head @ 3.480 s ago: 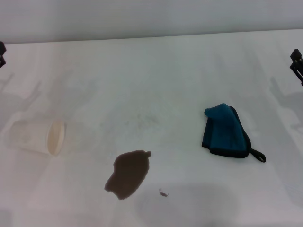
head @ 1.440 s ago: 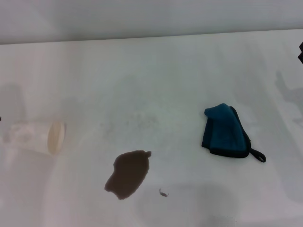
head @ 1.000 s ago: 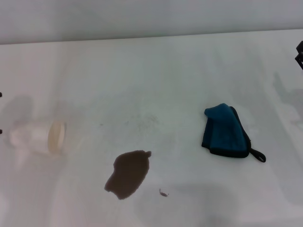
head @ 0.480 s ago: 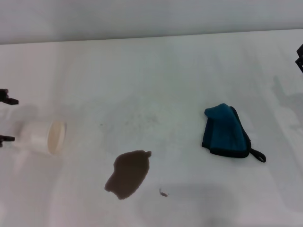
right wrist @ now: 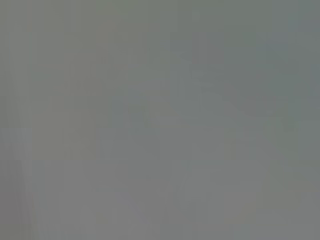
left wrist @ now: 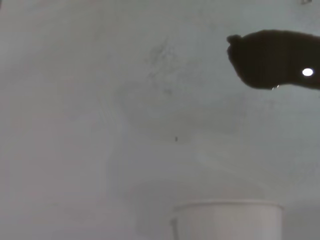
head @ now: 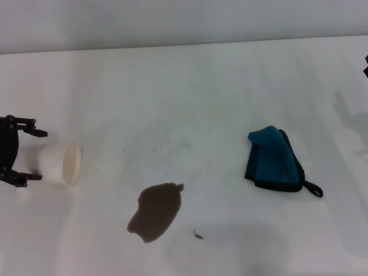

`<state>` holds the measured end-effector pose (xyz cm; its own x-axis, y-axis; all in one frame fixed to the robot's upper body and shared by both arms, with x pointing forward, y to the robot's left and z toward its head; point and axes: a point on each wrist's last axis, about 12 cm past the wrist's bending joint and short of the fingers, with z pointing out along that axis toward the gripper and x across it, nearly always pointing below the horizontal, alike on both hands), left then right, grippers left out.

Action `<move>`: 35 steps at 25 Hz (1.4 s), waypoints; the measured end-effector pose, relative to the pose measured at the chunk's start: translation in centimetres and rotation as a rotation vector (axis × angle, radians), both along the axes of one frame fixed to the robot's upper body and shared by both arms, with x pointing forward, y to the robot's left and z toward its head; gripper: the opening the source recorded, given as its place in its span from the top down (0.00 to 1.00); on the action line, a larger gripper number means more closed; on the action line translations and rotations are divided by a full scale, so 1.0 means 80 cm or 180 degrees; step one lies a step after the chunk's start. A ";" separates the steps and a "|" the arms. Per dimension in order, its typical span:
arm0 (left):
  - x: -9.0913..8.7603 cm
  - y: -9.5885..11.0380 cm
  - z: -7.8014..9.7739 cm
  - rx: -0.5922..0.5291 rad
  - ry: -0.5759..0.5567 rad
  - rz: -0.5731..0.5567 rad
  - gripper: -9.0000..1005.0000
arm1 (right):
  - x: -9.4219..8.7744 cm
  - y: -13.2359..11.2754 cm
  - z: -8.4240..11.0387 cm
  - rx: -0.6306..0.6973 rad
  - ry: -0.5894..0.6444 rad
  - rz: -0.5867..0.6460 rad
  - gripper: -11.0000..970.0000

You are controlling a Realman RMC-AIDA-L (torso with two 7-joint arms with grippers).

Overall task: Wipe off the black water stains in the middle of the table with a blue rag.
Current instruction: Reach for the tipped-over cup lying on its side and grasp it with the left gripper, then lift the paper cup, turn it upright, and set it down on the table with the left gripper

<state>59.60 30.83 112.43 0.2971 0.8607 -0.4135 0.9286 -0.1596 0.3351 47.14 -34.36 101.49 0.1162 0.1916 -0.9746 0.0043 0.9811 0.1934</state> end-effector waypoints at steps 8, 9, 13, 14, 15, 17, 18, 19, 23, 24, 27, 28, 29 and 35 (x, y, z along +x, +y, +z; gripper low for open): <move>0.001 -0.010 -0.018 -0.0052 0.0082 0.0076 0.13 | -0.002 -0.001 0.001 0.0007 -0.0028 -0.0025 0.10; 0.001 -0.010 -0.020 -0.0053 0.0087 0.0080 0.13 | -0.002 -0.001 0.001 0.0008 -0.0029 -0.0025 0.10; 0.001 -0.011 -0.029 -0.0030 0.0086 0.0120 0.13 | -0.002 -0.001 0.001 0.0008 -0.0029 -0.0025 0.10; 0.001 -0.011 -0.032 -0.0024 0.0089 0.0138 0.13 | -0.002 -0.001 0.001 0.0008 -0.0031 -0.0024 0.10; 0.001 -0.011 -0.033 -0.0020 0.0092 0.0151 0.13 | -0.002 -0.001 0.001 0.0008 -0.0032 -0.0022 0.10; 0.000 -0.010 -0.035 -0.0021 0.0095 0.0169 0.13 | 0.000 0.000 0.002 0.0008 -0.0036 -0.0017 0.10; 0.000 -0.010 -0.035 -0.0021 0.0095 0.0169 0.13 | 0.001 0.000 0.002 0.0008 -0.0037 -0.0012 0.10; 0.000 -0.010 -0.036 -0.0029 0.0094 0.0178 0.13 | 0.001 0.000 0.002 0.0008 -0.0038 -0.0008 0.10; -0.001 -0.009 -0.036 -0.0065 0.0078 0.0212 0.17 | 0.005 0.002 0.003 0.0006 -0.0047 0.0016 0.10; 0.000 -0.009 -0.036 -0.0080 0.0068 0.0220 0.18 | 0.006 0.003 0.004 0.0005 -0.0049 0.0022 0.10; 0.001 -0.011 -0.035 -0.0154 0.0034 0.0244 0.21 | 0.006 0.004 0.004 0.0003 -0.0050 0.0036 0.10; 0.001 -0.012 -0.035 -0.0198 0.0021 0.0259 0.22 | 0.006 0.004 0.004 0.0002 -0.0051 0.0038 0.10; 0.001 -0.012 -0.034 -0.0250 0.0004 0.0273 0.23 | 0.006 0.004 0.004 0.0001 -0.0052 0.0041 0.10; 0.003 -0.018 -0.022 -0.0802 -0.0172 0.0437 0.32 | 0.004 0.005 0.004 -0.0024 -0.0066 0.0101 0.10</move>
